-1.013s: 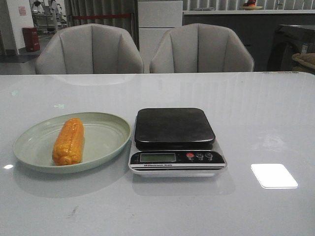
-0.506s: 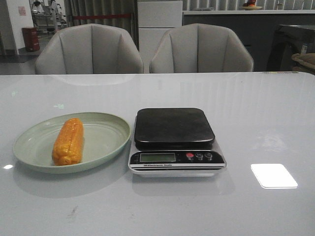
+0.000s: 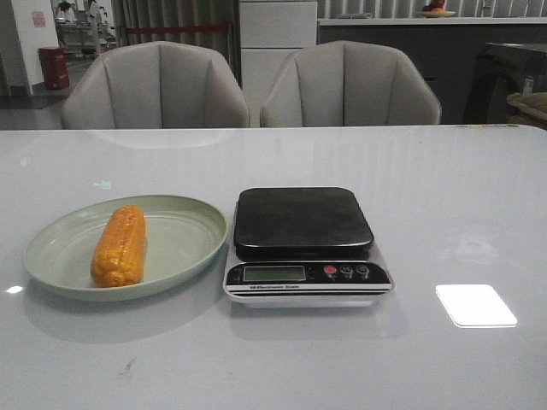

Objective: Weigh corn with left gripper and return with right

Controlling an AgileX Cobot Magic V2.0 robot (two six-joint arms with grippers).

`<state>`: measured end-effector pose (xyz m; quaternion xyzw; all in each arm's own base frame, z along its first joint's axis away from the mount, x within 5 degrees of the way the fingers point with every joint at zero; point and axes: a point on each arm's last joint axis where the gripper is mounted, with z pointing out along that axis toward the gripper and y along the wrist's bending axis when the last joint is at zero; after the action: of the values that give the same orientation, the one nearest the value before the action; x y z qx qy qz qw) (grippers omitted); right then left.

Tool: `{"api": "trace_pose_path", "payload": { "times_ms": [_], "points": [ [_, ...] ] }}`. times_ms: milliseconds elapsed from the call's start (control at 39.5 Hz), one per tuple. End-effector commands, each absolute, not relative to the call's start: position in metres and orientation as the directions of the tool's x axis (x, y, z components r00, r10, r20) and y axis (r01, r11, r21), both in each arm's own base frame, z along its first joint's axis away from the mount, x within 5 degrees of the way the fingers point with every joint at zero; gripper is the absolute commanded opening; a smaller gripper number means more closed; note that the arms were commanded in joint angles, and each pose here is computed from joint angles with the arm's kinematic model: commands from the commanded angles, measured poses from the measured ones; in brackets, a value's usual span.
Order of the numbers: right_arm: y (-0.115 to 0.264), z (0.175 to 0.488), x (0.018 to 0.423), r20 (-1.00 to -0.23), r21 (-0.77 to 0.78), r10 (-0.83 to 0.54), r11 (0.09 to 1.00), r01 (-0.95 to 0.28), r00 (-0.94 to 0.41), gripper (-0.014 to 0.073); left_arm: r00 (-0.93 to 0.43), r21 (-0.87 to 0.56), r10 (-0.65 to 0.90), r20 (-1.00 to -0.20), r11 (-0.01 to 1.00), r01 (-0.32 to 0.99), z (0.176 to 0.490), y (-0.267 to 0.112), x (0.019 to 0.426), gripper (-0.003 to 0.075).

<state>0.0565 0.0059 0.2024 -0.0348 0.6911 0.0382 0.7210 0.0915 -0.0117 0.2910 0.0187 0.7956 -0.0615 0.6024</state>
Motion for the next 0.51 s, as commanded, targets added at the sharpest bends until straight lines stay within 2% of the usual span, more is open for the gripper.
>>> {"api": "trace_pose_path", "payload": {
  "times_ms": [0,101,152,203,481],
  "points": [
    [0.005,0.208,0.055,-0.99,-0.015,-0.001,0.995,-0.095,0.14,0.0165,-0.22,-0.088,-0.056,-0.974,0.987,0.137,0.311,-0.016,0.101,0.0367],
    [0.005,0.208,0.055,-0.99,-0.015,-0.001,0.995,-0.095,0.14,0.0165,-0.252,-0.086,-0.044,-0.967,0.984,0.158,0.318,-0.021,0.11,0.057],
    [0.005,0.208,0.055,-0.99,-0.015,-0.001,0.995,-0.095,0.14,0.0165,-0.27,-0.085,-0.037,-0.962,0.982,0.168,0.32,-0.023,0.115,0.0625],
    [0.005,0.208,0.055,-0.99,-0.015,-0.001,0.995,-0.095,0.14,0.0165,-0.295,-0.086,-0.03,-0.955,0.98,0.178,0.322,-0.027,0.121,0.0643],
    [0.005,0.208,0.055,-0.99,-0.015,-0.001,0.995,-0.095,0.14,0.0165,-0.48,-0.15,0.007,-0.877,0.946,0.286,0.311,-0.067,0.169,0.0637]
  ]
}}
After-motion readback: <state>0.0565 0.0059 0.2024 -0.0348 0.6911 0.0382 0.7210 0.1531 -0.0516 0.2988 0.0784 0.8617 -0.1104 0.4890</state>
